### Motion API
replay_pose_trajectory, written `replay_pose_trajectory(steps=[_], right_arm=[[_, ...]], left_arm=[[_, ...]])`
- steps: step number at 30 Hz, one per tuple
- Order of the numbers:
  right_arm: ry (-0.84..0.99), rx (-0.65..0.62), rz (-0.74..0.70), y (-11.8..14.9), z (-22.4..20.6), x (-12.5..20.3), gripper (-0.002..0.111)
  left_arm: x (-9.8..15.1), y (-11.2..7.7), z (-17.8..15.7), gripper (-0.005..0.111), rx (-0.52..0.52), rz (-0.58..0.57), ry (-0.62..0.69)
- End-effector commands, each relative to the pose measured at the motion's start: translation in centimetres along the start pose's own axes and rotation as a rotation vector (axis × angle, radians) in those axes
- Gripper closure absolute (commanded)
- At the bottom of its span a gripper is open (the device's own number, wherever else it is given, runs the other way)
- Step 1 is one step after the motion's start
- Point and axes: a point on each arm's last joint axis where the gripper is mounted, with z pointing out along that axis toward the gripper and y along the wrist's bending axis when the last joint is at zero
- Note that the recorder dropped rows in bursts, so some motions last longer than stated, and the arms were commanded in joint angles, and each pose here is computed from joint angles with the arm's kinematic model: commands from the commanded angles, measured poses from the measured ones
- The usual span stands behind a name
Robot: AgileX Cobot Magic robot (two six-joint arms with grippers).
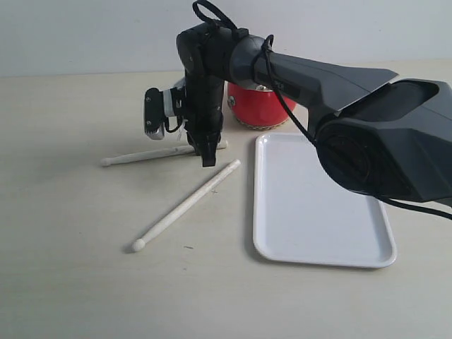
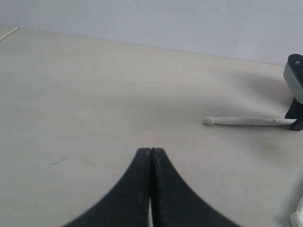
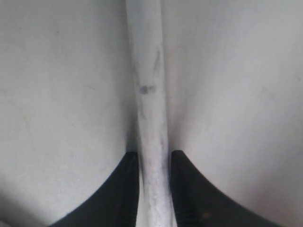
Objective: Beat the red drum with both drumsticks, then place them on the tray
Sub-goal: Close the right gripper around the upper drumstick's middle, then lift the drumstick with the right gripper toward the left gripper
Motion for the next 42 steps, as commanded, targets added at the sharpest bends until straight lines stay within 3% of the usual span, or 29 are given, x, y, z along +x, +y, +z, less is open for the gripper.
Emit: replay_pose_trajectory(steps=[1, 4, 11, 23, 28, 30, 34, 37, 39, 40, 41, 42], right_arm=[[0.011, -0.025, -0.002, 0.2, 1.0, 0.2, 0.09], [0.009, -0.021, -0.002, 0.1, 0.8, 0.2, 0.108], [-0.035, 0.024, 0.094, -0.5, -2.7, -0.2, 0.108], [-0.205, 0.143, 0.443, -1.0, -16.0, -0.2, 0.108], [-0.355, 0.109, 0.463, -0.2, -20.1, -0.9, 0.108], [-0.408, 0.077, 0.48, 0.5, -21.6, -1.1, 0.108], [-0.33, -0.002, 0.487, 3.2, -21.6, 0.5, 0.108], [-0.258, -0.113, 0.386, 6.7, -20.1, 2.1, 0.108], [-0.327, -0.223, 0.285, 9.1, -19.8, 2.3, 0.108], [-0.37, -0.273, 0.258, 10.0, -19.5, 2.1, 0.108], [-0.446, -0.333, 0.2, 11.1, -19.3, 1.8, 0.108], [-0.485, -0.36, 0.163, 11.7, -19.1, 1.7, 0.108]], left_arm=[[-0.1, -0.1, -0.1, 0.107, 0.009, -0.002, -0.013], [-0.1, -0.1, -0.1, 0.107, 0.009, -0.002, -0.013], [-0.1, -0.1, -0.1, 0.107, 0.009, -0.002, -0.013], [-0.1, -0.1, -0.1, 0.107, 0.009, -0.002, -0.013], [-0.1, -0.1, -0.1, 0.107, 0.009, -0.002, -0.013], [-0.1, -0.1, -0.1, 0.107, 0.009, -0.002, -0.013], [-0.1, -0.1, -0.1, 0.107, 0.009, -0.002, -0.013], [-0.1, -0.1, -0.1, 0.107, 0.009, -0.002, -0.013], [-0.1, -0.1, -0.1, 0.107, 0.009, -0.002, -0.013], [-0.1, 0.0, -0.1, 0.107, 0.005, 0.028, -0.018], [-0.7, 0.0, -0.1, 0.107, -0.007, 0.138, -0.076], [-1.1, -0.1, -0.1, 0.107, 0.0, 0.144, -0.125]])
